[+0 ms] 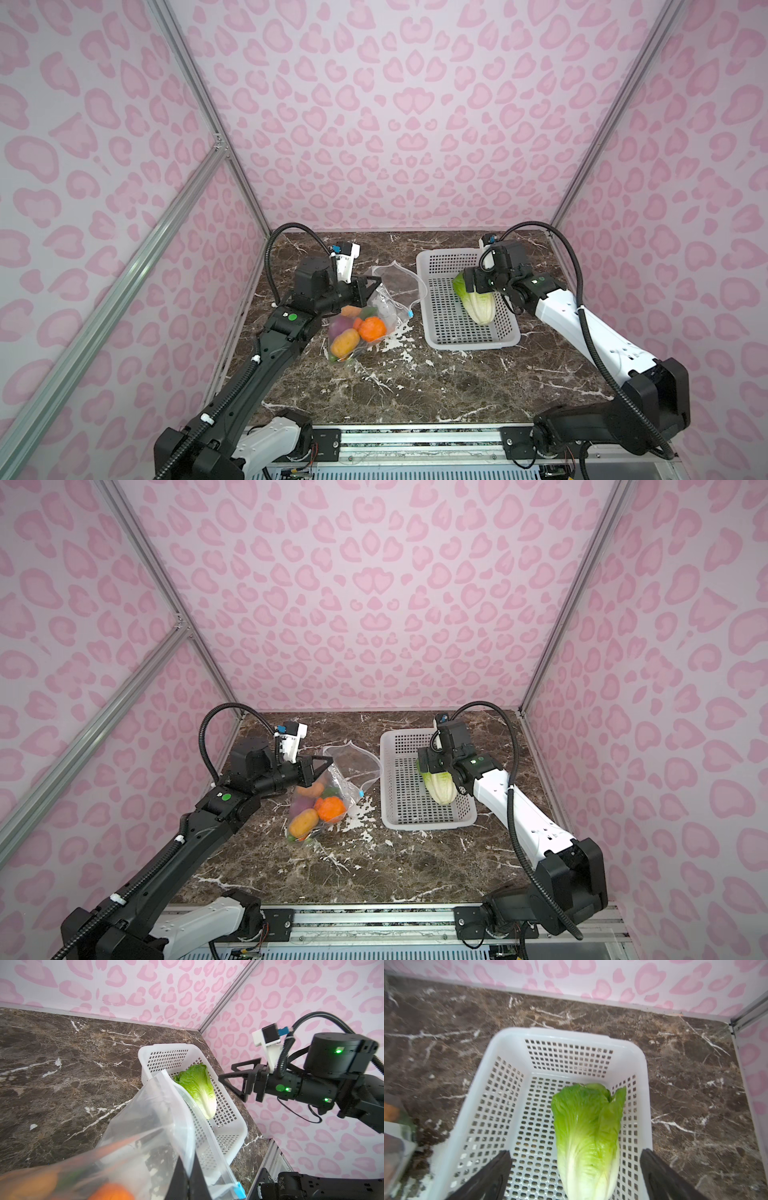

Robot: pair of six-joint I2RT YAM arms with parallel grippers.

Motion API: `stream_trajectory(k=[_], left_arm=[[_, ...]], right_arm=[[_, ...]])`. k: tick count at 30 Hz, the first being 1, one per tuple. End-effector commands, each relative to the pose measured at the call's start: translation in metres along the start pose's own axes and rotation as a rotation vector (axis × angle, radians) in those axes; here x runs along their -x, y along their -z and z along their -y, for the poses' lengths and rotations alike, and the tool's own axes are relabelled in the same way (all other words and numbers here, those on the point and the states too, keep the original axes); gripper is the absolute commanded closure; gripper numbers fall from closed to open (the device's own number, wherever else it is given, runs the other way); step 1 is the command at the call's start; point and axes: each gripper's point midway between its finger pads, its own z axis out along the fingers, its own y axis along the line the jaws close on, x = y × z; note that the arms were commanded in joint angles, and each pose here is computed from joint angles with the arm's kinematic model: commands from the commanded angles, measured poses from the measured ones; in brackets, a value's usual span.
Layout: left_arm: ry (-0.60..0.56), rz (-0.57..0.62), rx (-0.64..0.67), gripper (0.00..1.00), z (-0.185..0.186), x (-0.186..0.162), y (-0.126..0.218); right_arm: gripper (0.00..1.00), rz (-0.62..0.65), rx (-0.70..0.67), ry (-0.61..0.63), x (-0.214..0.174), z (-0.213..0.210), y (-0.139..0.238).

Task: Place the food in the zip-top bag and seal the zipper
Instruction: 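Withdraw the right gripper from the bag toward the lettuce in the basket, then grasp the green lettuce in the basket with the right gripper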

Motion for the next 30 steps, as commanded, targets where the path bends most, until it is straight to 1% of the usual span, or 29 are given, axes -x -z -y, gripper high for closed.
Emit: stream_trajectory(k=[1, 8, 12, 19, 23, 30], left_arm=[[-0.019, 0.027, -0.017, 0.98, 0.005, 0.006, 0.002], [-0.022, 0.031, -0.019, 0.98, 0.006, 0.007, 0.003], [-0.027, 0.035, -0.018, 0.98, 0.006, 0.008, 0.004], [-0.029, 0.036, -0.018, 0.98, 0.007, 0.008, 0.005], [-0.028, 0.035, -0.019, 0.98, 0.007, 0.008, 0.004], [-0.027, 0.032, -0.017, 0.98, 0.006, 0.008, 0.003]], right_arm=[[0.02, -0.114, -0.072, 0.040, -0.028, 0.018, -0.011], [0.02, -0.231, -0.083, 0.065, -0.053, 0.021, -0.046], [0.02, -0.264, -0.074, 0.067, -0.061, 0.018, -0.063], [0.02, -0.313, -0.072, 0.055, -0.072, 0.020, -0.081], [0.02, -0.338, -0.042, 0.053, -0.079, 0.014, -0.091], [0.02, -0.326, 0.054, 0.015, -0.077, -0.004, -0.098]])
